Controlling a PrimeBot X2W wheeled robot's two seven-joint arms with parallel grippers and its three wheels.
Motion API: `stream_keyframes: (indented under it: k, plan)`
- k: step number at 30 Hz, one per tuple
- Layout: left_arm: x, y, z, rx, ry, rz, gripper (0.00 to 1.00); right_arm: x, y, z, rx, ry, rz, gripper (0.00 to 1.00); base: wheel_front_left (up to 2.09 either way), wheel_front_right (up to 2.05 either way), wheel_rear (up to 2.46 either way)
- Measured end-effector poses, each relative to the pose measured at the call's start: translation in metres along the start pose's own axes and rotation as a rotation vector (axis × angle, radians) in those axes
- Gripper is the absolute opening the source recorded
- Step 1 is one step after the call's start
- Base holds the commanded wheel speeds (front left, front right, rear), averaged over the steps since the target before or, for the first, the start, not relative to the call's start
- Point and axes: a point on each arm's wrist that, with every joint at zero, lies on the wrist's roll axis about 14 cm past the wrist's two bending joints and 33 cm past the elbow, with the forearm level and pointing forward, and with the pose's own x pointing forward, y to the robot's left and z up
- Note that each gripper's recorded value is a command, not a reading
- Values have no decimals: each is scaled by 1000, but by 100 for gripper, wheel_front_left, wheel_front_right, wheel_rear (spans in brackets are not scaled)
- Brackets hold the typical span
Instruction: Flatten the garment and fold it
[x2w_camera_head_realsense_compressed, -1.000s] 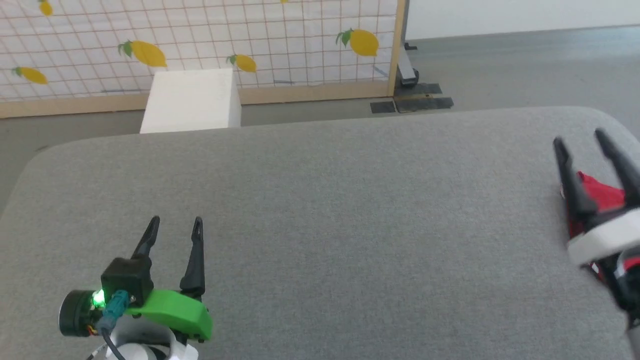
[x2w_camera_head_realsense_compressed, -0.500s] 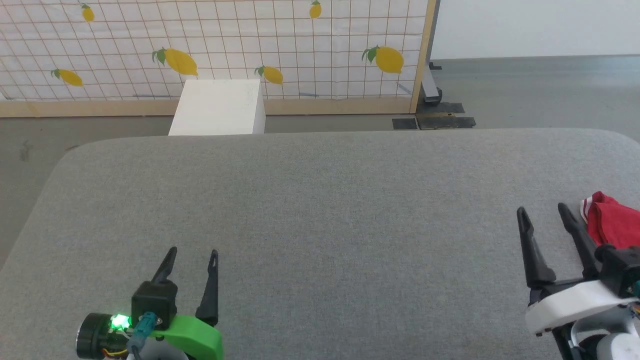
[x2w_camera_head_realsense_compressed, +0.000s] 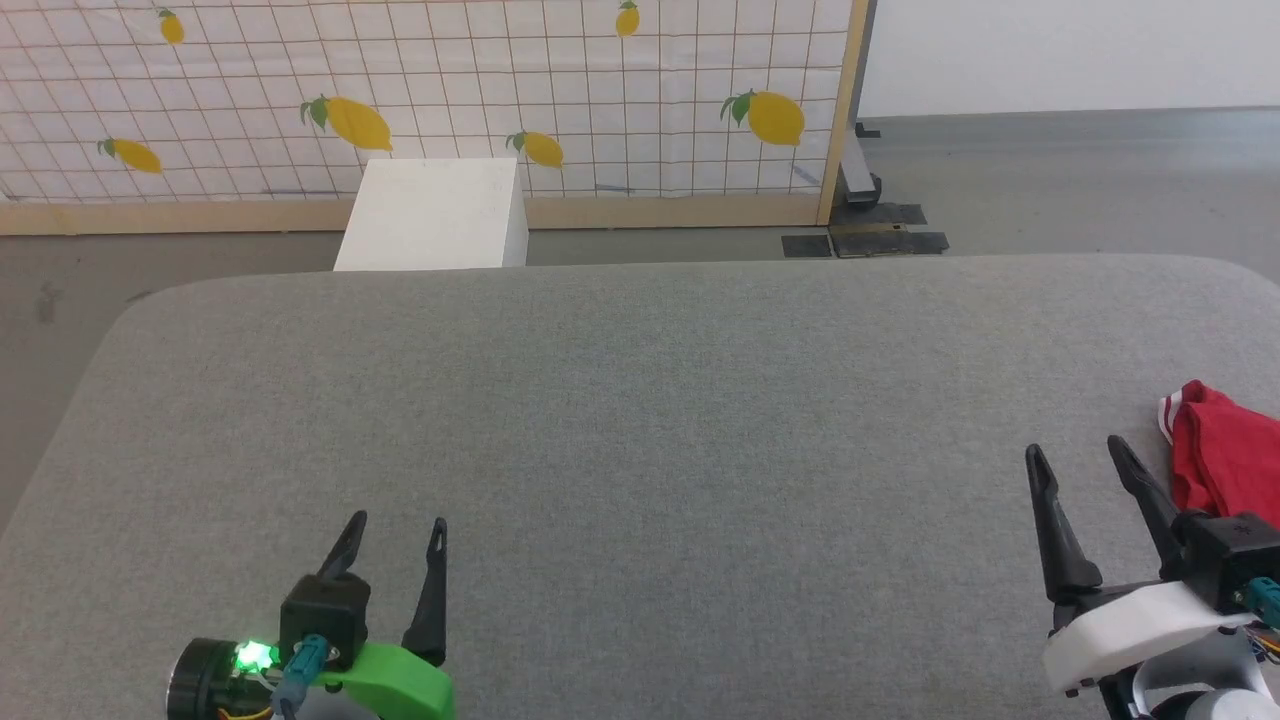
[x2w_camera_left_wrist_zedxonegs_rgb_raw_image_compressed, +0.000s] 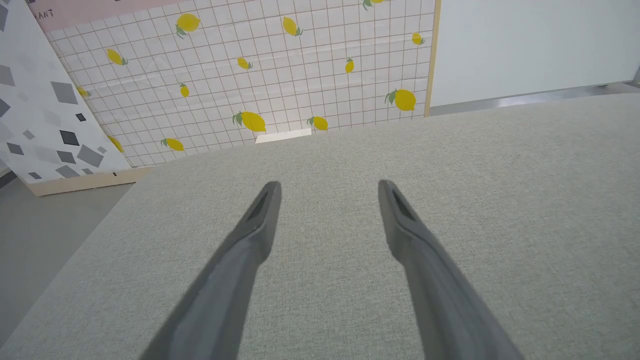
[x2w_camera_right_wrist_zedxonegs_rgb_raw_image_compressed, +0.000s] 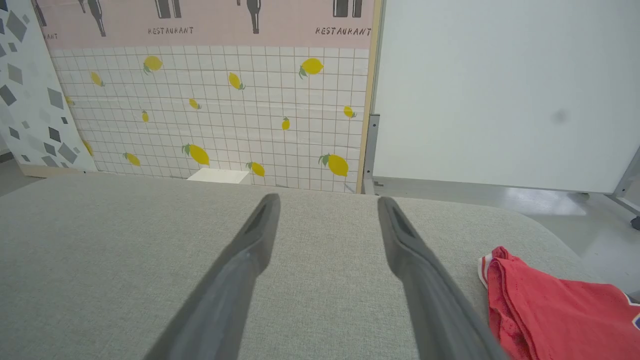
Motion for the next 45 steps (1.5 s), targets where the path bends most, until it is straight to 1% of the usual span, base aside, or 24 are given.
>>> stream_keyframes:
  k: [14, 15, 45]
  plan:
    - [0, -1, -1, -1, 2, 0, 100, -1, -2, 0, 1, 2, -11, 100, 0, 0, 0]
    - [0, -1, -1, -6, 0, 2, 0, -1, -2, 0, 1, 3, -11, 0, 0, 0, 0]
    - [6, 3, 2, -20, 2, 23, 0, 1, 5, -6, 2, 26, 3, 0, 0, 0, 0]
